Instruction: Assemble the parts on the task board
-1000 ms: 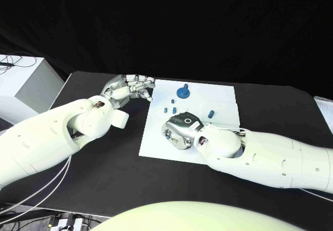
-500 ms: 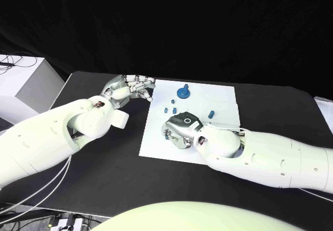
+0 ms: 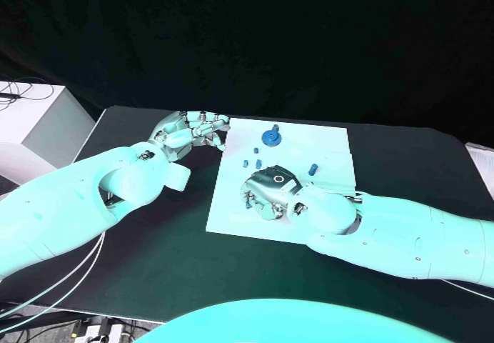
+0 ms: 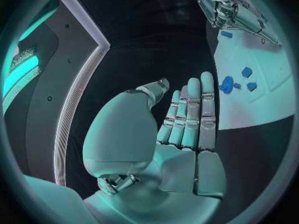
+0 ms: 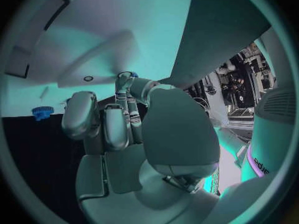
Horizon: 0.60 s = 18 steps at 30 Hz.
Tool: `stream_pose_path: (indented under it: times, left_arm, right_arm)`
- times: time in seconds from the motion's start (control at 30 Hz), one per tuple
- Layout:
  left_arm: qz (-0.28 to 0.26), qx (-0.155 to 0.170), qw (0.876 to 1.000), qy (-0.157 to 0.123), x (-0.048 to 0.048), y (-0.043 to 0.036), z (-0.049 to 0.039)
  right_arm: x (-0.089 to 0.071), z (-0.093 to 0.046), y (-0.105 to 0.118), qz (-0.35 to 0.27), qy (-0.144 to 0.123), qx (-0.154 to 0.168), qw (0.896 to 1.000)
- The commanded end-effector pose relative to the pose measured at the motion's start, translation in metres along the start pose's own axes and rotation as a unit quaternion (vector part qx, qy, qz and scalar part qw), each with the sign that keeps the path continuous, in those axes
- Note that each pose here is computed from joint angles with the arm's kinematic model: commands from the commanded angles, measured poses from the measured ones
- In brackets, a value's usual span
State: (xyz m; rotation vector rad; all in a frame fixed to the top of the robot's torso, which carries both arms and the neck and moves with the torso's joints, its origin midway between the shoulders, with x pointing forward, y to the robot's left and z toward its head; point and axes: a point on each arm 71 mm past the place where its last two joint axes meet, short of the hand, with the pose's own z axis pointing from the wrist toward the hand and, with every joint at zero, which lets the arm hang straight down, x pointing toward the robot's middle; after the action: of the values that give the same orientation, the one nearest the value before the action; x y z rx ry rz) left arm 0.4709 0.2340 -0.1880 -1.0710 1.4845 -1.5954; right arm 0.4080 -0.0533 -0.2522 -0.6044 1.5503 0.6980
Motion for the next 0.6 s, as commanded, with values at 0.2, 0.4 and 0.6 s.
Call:
stream_pose_path:
  times: [0.2,0.4,0.6]
  left_arm:
    - [0.000,0.002,1.000,0.010,0.0018,-0.0005,-0.0003]
    - [0.000,0.001,1.000,0.009,0.0013,-0.0005,-0.0005]
    - [0.001,0.001,1.000,0.009,0.0007,-0.0005,-0.0008]
  right_arm:
    - [0.0025,-0.0019,-0.0041,0.000,0.007,0.013,1.000]
    - [0.0047,-0.0032,-0.0055,0.001,0.022,0.012,1.000]
    - [0.0040,-0.0056,-0.0070,0.005,0.018,0.012,1.000]
